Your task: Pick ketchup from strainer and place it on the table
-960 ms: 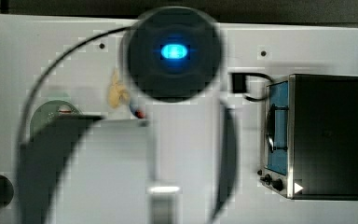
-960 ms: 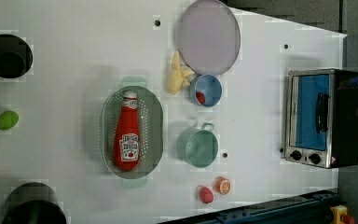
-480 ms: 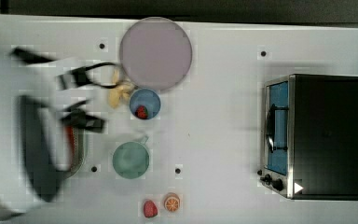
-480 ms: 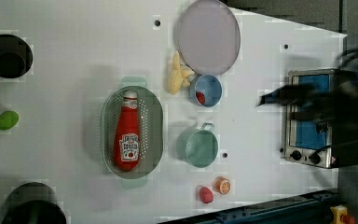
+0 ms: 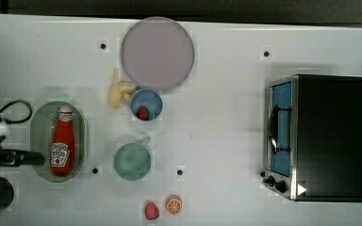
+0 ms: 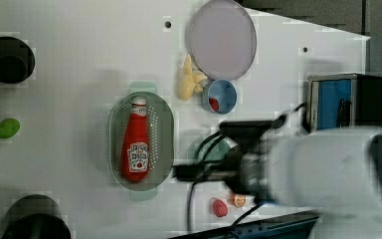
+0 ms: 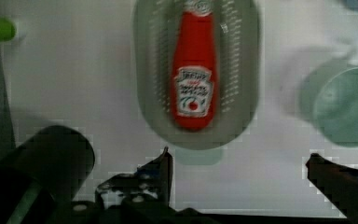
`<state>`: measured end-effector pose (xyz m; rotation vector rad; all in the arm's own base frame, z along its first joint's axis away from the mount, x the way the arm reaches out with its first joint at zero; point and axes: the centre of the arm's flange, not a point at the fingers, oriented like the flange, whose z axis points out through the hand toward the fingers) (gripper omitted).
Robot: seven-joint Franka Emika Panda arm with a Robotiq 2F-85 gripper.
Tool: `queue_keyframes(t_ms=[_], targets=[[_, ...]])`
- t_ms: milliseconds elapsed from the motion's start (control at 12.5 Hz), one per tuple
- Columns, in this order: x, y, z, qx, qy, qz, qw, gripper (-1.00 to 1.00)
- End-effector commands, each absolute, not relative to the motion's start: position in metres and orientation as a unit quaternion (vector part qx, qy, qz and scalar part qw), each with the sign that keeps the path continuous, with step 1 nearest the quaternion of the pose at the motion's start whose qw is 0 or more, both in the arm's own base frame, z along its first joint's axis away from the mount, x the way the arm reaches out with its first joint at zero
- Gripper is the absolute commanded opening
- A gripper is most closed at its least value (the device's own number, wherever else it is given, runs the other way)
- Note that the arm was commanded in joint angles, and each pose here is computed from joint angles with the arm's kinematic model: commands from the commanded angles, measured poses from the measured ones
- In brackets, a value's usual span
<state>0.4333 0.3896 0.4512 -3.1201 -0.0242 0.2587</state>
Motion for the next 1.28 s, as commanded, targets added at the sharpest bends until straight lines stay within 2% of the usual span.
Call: queue_keyframes(t_ms=[80,400,640,800,1120,1280], targets=[[0.433,0.390,0.401,-0.995,0.060,0.084,0.009,1.00],[0.414,0.392,0.319,-0.998,0.036,0.050,0.023,1.00],[0.406,0.392,0.272,-0.996,0.043,0.040,0.064,1.00],[0.403,0.391,0.246,-0.994,0.055,0.049,0.077,1.00],[0.402,0.385,0.205,-0.992,0.066,0.078,0.072,1.00],[0.403,0.385,0.189,-0.991,0.068,0.078,0.086,1.00]])
